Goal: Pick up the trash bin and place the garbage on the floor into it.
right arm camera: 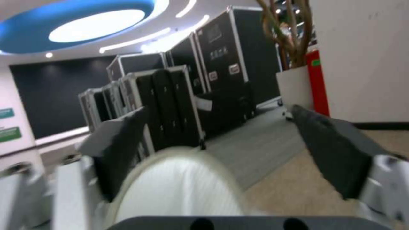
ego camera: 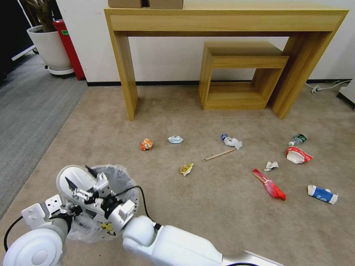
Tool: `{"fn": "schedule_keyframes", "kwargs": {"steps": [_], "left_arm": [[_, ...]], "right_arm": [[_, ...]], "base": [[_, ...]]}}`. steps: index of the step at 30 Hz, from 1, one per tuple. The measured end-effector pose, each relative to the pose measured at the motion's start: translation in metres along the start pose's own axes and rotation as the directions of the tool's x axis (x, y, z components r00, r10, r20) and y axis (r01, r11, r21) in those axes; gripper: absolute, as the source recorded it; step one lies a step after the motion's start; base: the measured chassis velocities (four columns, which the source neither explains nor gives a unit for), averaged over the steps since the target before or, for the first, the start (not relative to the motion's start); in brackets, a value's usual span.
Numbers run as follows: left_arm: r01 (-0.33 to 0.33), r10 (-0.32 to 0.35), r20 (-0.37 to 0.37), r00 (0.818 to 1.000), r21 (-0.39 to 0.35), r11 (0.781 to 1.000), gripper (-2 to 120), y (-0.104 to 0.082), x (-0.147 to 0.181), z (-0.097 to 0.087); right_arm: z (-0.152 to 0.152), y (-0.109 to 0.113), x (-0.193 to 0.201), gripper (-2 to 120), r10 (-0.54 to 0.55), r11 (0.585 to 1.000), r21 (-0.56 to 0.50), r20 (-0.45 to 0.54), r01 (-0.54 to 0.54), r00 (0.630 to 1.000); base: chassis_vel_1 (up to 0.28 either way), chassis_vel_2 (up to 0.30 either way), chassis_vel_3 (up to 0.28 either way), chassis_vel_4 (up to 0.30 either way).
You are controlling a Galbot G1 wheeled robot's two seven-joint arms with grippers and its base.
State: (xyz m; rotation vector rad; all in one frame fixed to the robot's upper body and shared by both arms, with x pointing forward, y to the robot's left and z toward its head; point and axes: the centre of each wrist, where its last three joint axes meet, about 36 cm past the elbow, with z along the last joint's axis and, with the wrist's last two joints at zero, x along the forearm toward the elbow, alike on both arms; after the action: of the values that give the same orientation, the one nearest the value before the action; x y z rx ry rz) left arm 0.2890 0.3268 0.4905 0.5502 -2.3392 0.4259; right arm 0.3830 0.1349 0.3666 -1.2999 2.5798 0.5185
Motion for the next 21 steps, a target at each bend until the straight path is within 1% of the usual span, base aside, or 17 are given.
{"fn": "schedule_keyframes", "kwargs": {"steps": [1,2,3,4,5,6,7,8,9,10,11,13,21], "left_arm": [[-0.006,0.006,-0.003,1.000,0.010,1.000,0,0.000,0.001,-0.003],[-0.026,0.026,0.007,1.000,0.026,0.999,0,-0.002,0.003,-0.012],[-0.026,0.026,0.007,1.000,0.026,0.999,0,-0.002,0.003,-0.012],[-0.045,0.045,0.016,0.999,0.026,0.999,0,-0.003,0.004,-0.018],[-0.064,0.064,0.024,0.998,0.005,0.998,0,-0.002,0.005,-0.025],[-0.078,0.080,0.027,0.996,-0.058,0.995,0,0.001,0.003,-0.020],[-0.078,0.080,0.027,0.996,-0.058,0.995,0,0.001,0.003,-0.020],[-0.084,0.088,0.025,0.996,-0.106,0.991,0,0.003,0.001,-0.014],[-0.092,0.094,0.013,0.995,-0.123,0.988,0,0.003,0.000,-0.008],[-0.084,0.085,0.008,0.996,-0.101,0.991,0,0.002,-0.001,-0.009],[-0.084,0.085,0.008,0.996,-0.101,0.991,0,0.002,-0.001,-0.009],[-0.045,0.046,0.008,0.999,-0.067,0.997,0,0.003,-0.007,-0.009],[-0.024,0.024,-0.010,1.000,-0.053,0.998,0,0.006,-0.010,-0.008]], "right_arm": [[-0.004,-0.002,-0.004,96,0.010,1.000,0.001,0.010,-0.010,1.000],[-0.011,-0.007,-0.009,99,0.029,1.000,0.001,0.024,-0.029,0.999],[-0.011,-0.007,-0.009,99,0.029,1.000,0.001,0.024,-0.029,0.999],[-0.015,-0.010,-0.012,100,0.040,0.999,0.001,0.033,-0.040,0.999],[-0.021,-0.016,-0.017,100,0.054,0.999,0.004,0.048,-0.054,0.997],[-0.028,-0.027,-0.020,100,0.069,0.997,0.016,0.060,-0.070,0.996],[-0.028,-0.027,-0.020,100,0.069,0.997,0.016,0.060,-0.070,0.996],[-0.032,-0.038,-0.019,100,0.083,0.996,0.029,0.063,-0.085,0.995],[-0.036,-0.050,-0.017,100,0.101,0.994,0.041,0.068,-0.104,0.993],[-0.039,-0.055,-0.016,100,0.109,0.993,0.045,0.070,-0.112,0.992],[-0.039,-0.055,-0.016,100,0.109,0.993,0.045,0.070,-0.112,0.992],[-0.041,-0.066,-0.010,100,0.122,0.991,0.055,0.066,-0.126,0.990],[-0.040,-0.077,0.004,100,0.154,0.986,0.059,0.058,-0.157,0.986]], "base": [[0.000,0.000,0.000,0.000],[0.000,0.000,0.000,0.000],[0.000,0.000,0.000,0.000],[0.000,0.000,0.000,0.000],[0.000,0.000,0.000,0.000],[0.000,0.000,0.000,0.000],[0.000,0.000,0.000,0.000],[0.000,0.000,0.000,0.000],[0.000,0.000,0.000,0.000],[0.000,0.000,0.000,0.000],[0.000,0.000,0.000,0.000],[0.000,0.000,0.000,0.000],[0.000,0.000,0.000,0.000]]}}
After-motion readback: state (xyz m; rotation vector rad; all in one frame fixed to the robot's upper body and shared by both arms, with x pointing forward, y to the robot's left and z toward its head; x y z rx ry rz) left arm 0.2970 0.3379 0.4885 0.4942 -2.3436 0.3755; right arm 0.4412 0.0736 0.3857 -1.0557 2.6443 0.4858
